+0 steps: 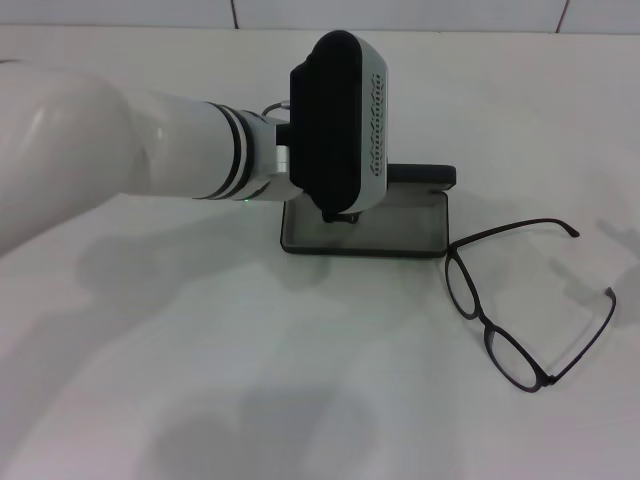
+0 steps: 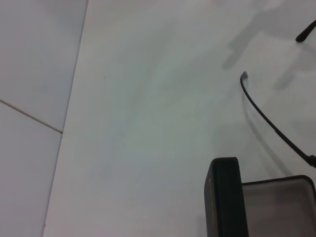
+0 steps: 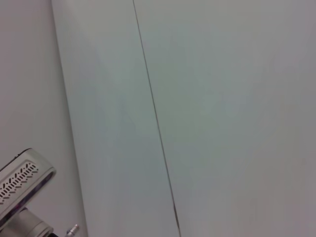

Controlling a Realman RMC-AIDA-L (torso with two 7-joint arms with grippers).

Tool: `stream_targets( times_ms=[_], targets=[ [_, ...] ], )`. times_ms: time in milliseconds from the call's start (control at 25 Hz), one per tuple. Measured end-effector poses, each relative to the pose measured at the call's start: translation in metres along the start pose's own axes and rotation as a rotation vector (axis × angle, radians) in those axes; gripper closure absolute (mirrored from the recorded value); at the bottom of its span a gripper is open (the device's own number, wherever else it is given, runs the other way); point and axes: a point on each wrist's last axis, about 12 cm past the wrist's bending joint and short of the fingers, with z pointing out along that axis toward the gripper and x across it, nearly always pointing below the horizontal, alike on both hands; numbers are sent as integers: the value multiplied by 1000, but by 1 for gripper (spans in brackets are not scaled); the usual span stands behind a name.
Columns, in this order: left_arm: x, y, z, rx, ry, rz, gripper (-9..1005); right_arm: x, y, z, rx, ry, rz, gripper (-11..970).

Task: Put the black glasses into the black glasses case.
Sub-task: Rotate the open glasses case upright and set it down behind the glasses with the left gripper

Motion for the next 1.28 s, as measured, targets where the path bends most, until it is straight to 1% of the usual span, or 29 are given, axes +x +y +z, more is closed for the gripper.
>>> stream_targets(
  times_ms=[400, 800, 1280],
  targets=[
    [2, -2, 0, -1, 5, -6, 791, -2, -3, 5, -6, 0, -8, 90],
    [5, -3, -2, -2, 25, 11, 790, -2, -3, 6, -6, 0, -9, 89],
    [8, -5, -4, -4, 27, 3, 790, -2, -3, 6, -6, 0, -8, 90]
  ],
)
